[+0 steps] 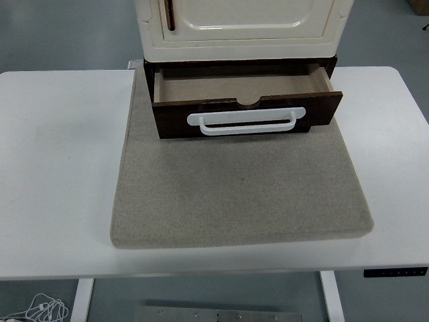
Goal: Open the drawer under the combination cabinet
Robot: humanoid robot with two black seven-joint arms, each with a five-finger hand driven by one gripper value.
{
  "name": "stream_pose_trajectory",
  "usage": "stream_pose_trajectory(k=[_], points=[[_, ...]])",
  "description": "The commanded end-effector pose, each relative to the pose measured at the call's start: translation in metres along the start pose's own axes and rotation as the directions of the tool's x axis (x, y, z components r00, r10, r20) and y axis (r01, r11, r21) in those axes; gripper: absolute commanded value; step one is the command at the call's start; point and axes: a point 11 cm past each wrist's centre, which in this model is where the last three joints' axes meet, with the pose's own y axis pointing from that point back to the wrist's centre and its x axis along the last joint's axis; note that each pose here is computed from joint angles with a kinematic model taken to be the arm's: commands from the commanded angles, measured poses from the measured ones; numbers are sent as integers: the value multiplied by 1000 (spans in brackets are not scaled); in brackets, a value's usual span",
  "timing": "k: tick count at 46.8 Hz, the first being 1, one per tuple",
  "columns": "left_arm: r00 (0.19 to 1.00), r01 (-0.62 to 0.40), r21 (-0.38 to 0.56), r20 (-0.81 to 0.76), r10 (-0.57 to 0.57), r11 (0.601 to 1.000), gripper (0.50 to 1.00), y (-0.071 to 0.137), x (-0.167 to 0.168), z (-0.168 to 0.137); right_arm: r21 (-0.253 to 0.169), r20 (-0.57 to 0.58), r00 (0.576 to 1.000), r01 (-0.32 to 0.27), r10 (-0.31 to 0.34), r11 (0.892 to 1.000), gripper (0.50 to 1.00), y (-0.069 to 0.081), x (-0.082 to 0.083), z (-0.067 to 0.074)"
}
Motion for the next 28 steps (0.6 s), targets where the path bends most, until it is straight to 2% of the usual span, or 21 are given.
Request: stream_pose_trajectory(k=[1, 4, 9, 12, 15, 19, 24, 28], points=[[986, -165, -78, -44, 162, 983, 1000, 13, 39, 14, 0, -1, 1000, -1, 1, 1000, 926, 0, 0, 0], [963, -268, -119, -68, 261, 956, 1000, 24, 66, 21, 0, -1, 1000, 1, -1, 1000, 926, 0, 0, 0], [924, -381, -172, -96, 370, 908, 1000, 40, 98, 23, 0, 1, 1000, 1, -1, 1000, 926, 0, 0, 0], [889, -458, -171, -112, 444, 872, 1000, 50, 115, 18, 0, 1, 1000, 1, -1, 1000, 928, 0, 0, 0], [835, -550, -160, -132, 535, 819, 1000, 61, 132, 15, 0, -1, 1000, 1, -1, 1000, 926, 0, 0, 0], [744, -666, -108, -157, 649, 738, 1000, 82, 159, -11, 2, -1, 1000, -1, 1, 1000, 926, 0, 0, 0], [685, -721, -16, -170, 708, 693, 1000, 95, 176, -55, 2, 1, 1000, -1, 1, 1000, 926, 0, 0, 0], [639, -756, 37, -171, 750, 653, 1000, 113, 190, -77, 0, -1, 1000, -1, 1, 1000, 926, 0, 0, 0]])
